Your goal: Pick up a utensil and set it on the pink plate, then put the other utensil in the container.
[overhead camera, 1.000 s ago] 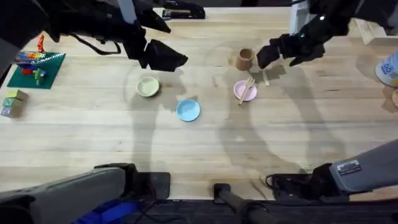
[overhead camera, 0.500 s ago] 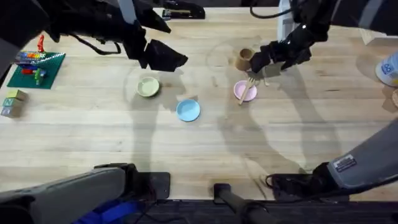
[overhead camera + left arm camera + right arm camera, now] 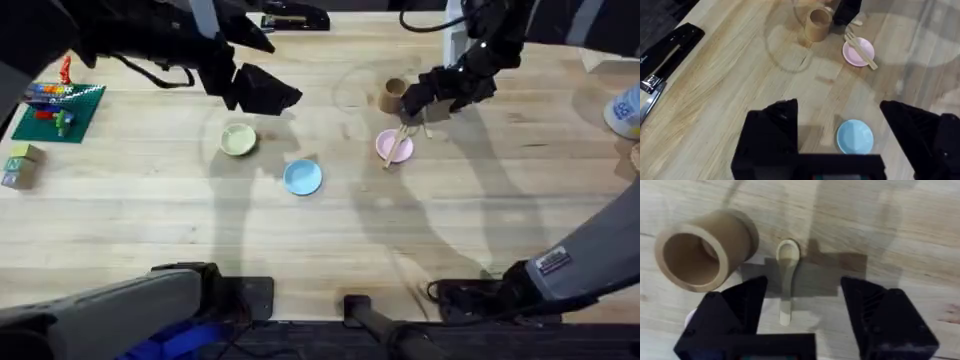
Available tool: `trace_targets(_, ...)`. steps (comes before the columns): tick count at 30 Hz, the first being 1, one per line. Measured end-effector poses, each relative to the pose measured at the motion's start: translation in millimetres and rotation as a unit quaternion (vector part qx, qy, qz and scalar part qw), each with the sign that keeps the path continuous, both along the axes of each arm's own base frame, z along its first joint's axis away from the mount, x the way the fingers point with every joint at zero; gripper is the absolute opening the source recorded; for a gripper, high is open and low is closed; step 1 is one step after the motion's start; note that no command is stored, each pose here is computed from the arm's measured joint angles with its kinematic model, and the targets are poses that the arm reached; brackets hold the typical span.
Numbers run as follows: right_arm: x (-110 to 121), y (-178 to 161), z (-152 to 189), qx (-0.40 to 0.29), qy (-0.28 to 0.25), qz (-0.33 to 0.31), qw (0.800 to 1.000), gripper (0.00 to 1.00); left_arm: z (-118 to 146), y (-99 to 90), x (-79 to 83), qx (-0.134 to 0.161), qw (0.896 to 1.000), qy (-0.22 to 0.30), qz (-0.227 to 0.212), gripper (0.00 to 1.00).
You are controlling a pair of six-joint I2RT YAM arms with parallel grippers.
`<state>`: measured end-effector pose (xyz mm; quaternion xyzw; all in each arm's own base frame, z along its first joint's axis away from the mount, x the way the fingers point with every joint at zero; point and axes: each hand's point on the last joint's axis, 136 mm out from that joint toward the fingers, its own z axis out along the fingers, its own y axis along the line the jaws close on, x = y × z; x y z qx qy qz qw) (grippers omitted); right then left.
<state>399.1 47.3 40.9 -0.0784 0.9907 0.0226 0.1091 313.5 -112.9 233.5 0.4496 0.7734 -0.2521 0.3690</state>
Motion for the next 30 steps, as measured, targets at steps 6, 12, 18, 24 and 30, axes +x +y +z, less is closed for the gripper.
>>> trace_targets(6,2.8,-3.4,-0.8,-0.009,-0.004,-0.001,1.000,0.586,0.0,0.0,0.0,0.000,1.000,0.000,0.000,0.995)
trace_targets(12,4.1,-4.5,-1.1,-0.010,-0.005,-0.002,1.000,0.398,0.0,0.0,0.0,0.000,1.000,0.000,0.000,0.995)
trace_targets(18,3.2,-3.8,-1.1,-0.008,-0.003,0.000,1.000,0.187,0.0,0.0,0.0,0.000,1.000,0.000,0.000,0.995)
trace_targets(24,3.8,-3.1,0.1,-0.007,-0.004,0.001,1.000,0.044,0.0,0.0,0.0,0.000,1.000,0.000,0.000,0.995)
trace_targets(30,3.7,-2.7,0.1,-0.006,-0.003,0.001,1.000,0.040,0.0,0.0,0.0,0.000,1.000,0.000,0.000,0.995)
